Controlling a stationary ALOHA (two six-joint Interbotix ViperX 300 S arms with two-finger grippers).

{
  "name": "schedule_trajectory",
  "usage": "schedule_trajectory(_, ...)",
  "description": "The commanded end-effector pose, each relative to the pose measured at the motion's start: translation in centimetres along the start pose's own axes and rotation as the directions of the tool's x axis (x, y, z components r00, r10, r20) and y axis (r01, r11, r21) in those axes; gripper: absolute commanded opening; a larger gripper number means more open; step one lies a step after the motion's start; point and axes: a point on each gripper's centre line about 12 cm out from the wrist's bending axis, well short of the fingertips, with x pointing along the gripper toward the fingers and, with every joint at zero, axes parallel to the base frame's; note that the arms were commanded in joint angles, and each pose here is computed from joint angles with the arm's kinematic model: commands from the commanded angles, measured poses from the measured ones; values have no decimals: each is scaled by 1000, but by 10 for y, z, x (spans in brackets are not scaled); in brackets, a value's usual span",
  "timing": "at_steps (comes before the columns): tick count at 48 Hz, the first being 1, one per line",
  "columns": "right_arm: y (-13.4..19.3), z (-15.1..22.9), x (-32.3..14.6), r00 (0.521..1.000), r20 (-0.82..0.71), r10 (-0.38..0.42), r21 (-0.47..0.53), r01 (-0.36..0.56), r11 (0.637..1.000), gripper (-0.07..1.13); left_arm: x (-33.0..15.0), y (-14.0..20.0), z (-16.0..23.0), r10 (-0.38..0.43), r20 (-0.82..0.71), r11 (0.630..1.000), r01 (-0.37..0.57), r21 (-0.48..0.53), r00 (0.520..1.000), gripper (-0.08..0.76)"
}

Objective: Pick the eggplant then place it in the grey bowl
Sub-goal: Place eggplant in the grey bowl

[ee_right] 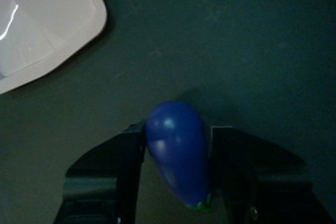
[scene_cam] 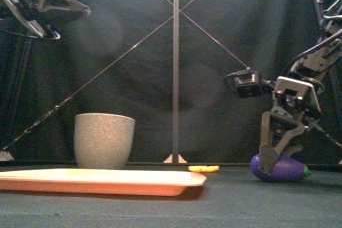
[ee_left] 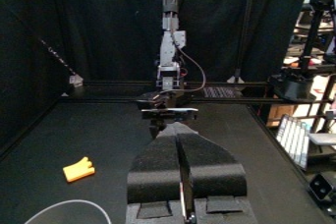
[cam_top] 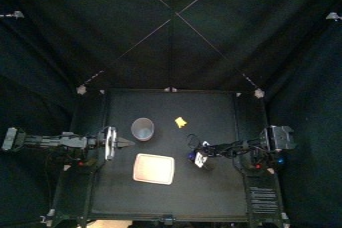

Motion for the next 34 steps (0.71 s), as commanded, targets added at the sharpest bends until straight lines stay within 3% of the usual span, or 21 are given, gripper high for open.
schedule_trajectory(1,6,9,-3,1000,19,16,-4,-16,1000,562,2,0,4,0,9,1000,0,1,1000,-26)
schedule_trajectory(6,14,27,-7,997,68,39,-32,-37,999,463,2,0,5,2,11,1000,-2,0,1000,-26)
schedule_trajectory(13,23,89,-24,971,226,75,-117,-49,992,469,2,0,4,0,9,1000,0,0,1000,-26)
schedule_trajectory(24,39,195,-54,878,463,120,-251,0,968,469,2,0,5,0,9,1000,0,0,1000,-26)
schedule_trajectory(34,48,252,-45,805,571,159,-287,15,958,469,2,0,4,2,11,1000,-2,2,1000,-26)
